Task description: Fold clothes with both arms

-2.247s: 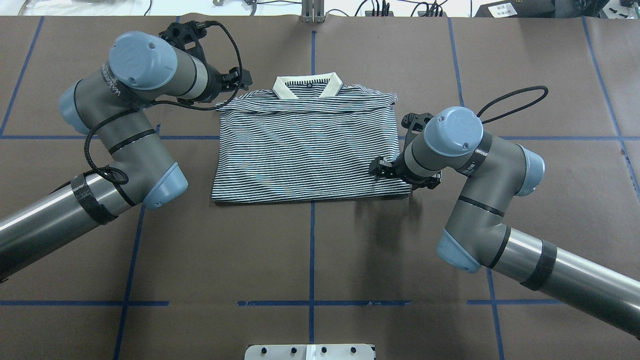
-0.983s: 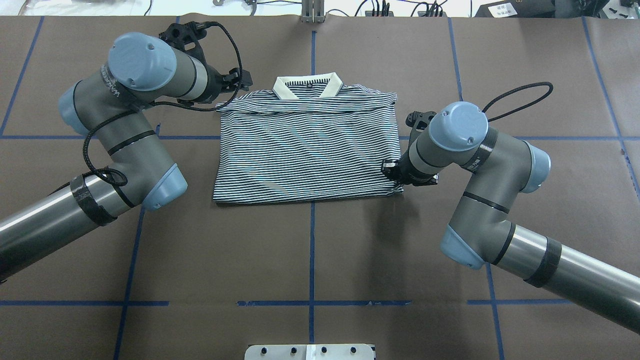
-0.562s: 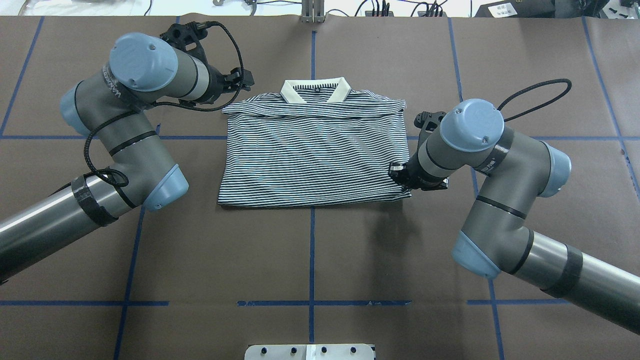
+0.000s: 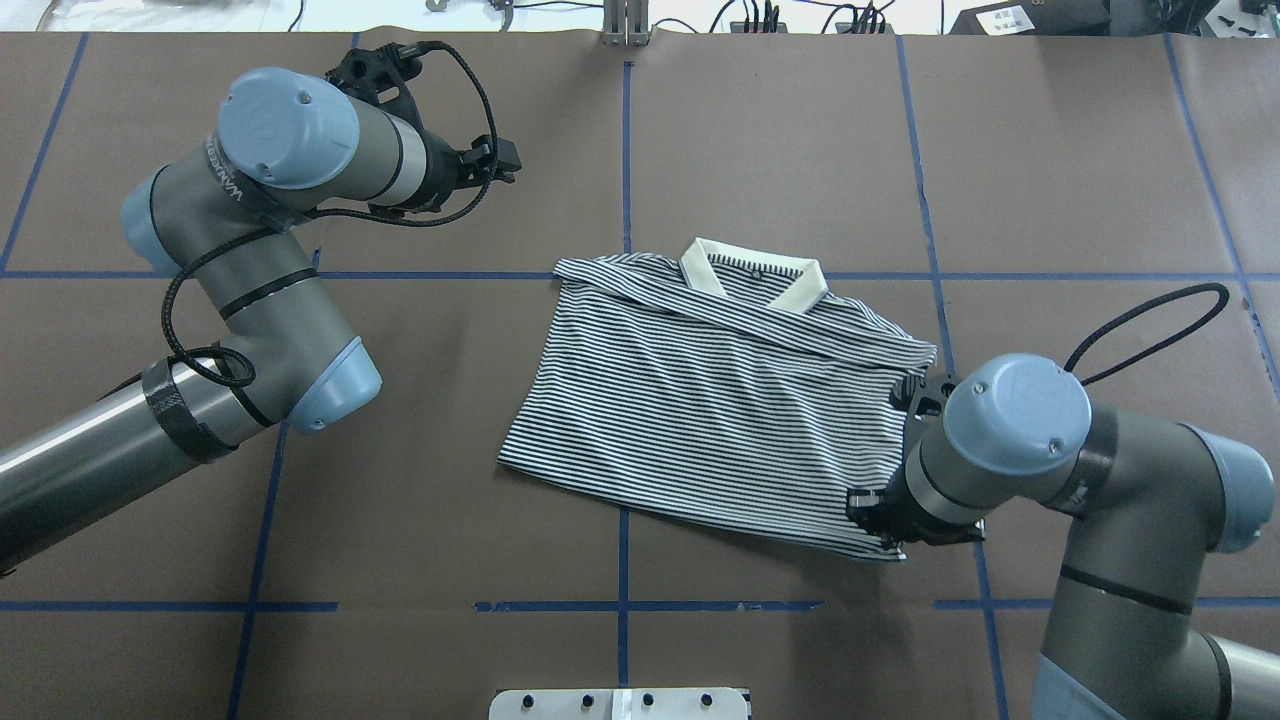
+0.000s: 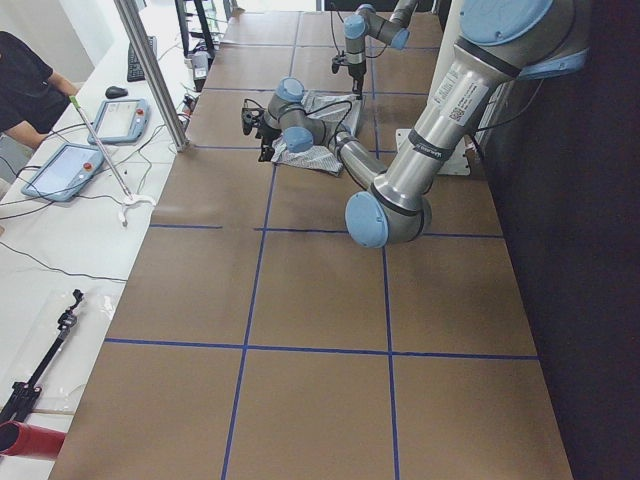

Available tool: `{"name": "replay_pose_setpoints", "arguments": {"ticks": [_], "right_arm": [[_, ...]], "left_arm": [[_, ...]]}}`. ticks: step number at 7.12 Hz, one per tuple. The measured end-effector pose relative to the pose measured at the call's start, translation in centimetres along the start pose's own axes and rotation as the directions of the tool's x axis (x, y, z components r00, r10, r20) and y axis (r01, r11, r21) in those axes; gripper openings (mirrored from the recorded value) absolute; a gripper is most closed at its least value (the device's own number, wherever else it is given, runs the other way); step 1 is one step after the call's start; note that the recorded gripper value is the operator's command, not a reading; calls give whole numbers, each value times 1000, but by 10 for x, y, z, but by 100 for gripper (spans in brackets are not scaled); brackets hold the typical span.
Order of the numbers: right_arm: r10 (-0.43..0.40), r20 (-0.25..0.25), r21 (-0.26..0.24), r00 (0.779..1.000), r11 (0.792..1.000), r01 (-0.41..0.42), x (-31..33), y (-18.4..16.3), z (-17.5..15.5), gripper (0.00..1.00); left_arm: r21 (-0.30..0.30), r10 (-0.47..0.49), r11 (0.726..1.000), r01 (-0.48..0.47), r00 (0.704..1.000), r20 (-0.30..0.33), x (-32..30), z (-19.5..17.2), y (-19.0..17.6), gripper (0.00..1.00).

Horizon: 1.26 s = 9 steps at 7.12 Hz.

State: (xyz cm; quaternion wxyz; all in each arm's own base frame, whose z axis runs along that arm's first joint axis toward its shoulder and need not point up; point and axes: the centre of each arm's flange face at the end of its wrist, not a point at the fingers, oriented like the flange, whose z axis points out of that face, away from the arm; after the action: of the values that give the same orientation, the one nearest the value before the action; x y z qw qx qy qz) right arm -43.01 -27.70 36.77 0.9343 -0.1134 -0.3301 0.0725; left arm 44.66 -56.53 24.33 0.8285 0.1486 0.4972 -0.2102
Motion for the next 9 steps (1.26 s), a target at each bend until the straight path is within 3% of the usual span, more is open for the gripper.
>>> {"name": "replay_pose_setpoints", "arguments": {"ticks": [1, 2, 4, 6, 8, 9], "right_arm": [[14, -45, -34, 999, 999, -16, 12, 26, 12, 0], [21, -78, -54, 997, 998, -25, 22, 43, 21, 97], [36, -103, -58, 994, 997, -42, 34, 55, 25, 100], [92, -78, -25, 993, 995, -94, 27, 56, 17, 100], [121, 20, 18, 993, 993, -121, 4, 34, -19, 100], [105, 70, 39, 992, 993, -108, -8, 20, -39, 100]], "left_arm": [[-8, -7, 1000, 7, 1000, -9, 4, -1, 8, 100], [-17, -19, 1000, 19, 1000, -17, 8, -3, 16, 100], [-39, -30, 999, 28, 999, -39, 18, -8, 34, 100], [-104, -47, 994, 43, 998, -36, 33, -21, 70, 100], [-218, -178, 960, 174, 984, -2, 44, -49, 151, 100], [-255, -251, 932, 258, 966, 58, 47, -60, 199, 100]]}}
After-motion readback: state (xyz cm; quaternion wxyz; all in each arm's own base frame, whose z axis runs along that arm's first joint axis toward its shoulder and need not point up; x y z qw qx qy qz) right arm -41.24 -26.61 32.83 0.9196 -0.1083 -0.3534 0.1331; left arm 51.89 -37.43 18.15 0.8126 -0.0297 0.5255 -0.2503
